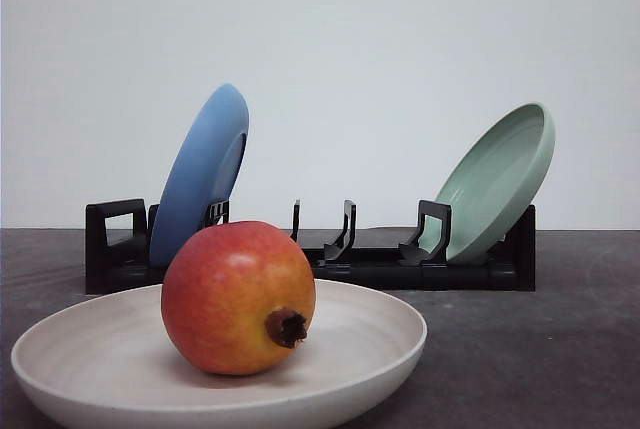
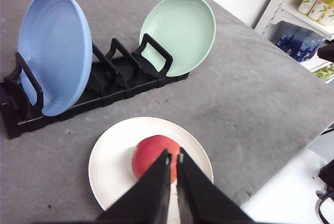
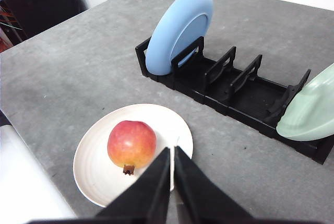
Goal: Place pomegranate in white plate
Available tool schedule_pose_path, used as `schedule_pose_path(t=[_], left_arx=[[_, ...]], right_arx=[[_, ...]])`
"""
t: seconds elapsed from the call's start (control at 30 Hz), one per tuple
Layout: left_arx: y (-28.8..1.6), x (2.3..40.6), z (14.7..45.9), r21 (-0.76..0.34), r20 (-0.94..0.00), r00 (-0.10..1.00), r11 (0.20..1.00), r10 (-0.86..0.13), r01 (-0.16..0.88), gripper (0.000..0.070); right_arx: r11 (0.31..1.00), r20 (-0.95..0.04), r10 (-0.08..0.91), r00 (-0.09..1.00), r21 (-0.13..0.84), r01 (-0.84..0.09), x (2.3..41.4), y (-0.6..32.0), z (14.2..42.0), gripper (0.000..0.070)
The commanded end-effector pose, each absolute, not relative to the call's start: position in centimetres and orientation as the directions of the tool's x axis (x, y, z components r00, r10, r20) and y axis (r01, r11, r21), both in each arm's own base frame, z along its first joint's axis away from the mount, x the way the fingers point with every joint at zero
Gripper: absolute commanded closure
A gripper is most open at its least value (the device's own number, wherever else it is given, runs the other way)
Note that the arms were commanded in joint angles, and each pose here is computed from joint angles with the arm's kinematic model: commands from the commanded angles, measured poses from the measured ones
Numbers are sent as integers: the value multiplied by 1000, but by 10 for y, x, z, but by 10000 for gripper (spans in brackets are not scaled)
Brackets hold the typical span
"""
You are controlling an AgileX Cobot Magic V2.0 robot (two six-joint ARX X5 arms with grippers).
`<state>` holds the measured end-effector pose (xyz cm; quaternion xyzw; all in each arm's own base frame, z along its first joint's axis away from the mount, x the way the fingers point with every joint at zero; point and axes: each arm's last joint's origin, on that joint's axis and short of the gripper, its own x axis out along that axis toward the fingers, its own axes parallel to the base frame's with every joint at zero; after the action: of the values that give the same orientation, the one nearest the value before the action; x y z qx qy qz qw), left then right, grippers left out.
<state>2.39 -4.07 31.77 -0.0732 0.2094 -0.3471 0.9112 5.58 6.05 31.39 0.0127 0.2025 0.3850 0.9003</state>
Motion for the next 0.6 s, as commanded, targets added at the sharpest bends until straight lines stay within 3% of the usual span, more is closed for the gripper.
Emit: schedule_pose_path(t=[0.0, 0.1, 0.17, 0.37, 0.47, 0.57], left_arx=[[-38, 23, 320, -284, -312, 665, 734, -679, 617, 700], [-34, 25, 320, -292, -296, 709, 767, -640, 571, 700], [-32, 27, 318, -237, -298, 759, 815, -579, 529, 700], [-38, 44, 284, 116, -248, 872, 881, -422, 459, 700], [-38, 58, 258, 186, -207, 930, 921, -303, 341, 700], [-32, 71, 229, 176, -176, 972, 966, -156, 187, 700]], right_arx=[[696, -343, 706, 619, 173, -697, 56, 61, 316, 697], [696, -343, 706, 619, 173, -697, 56, 61, 316, 697], [695, -343, 706, 619, 173, -698, 56, 61, 316, 697], [696, -343, 706, 619, 173, -697, 56, 61, 316, 697], [696, -343, 706, 619, 173, -697, 56, 61, 316, 697], [696, -343, 706, 619, 173, -697, 56, 61, 316, 697]])
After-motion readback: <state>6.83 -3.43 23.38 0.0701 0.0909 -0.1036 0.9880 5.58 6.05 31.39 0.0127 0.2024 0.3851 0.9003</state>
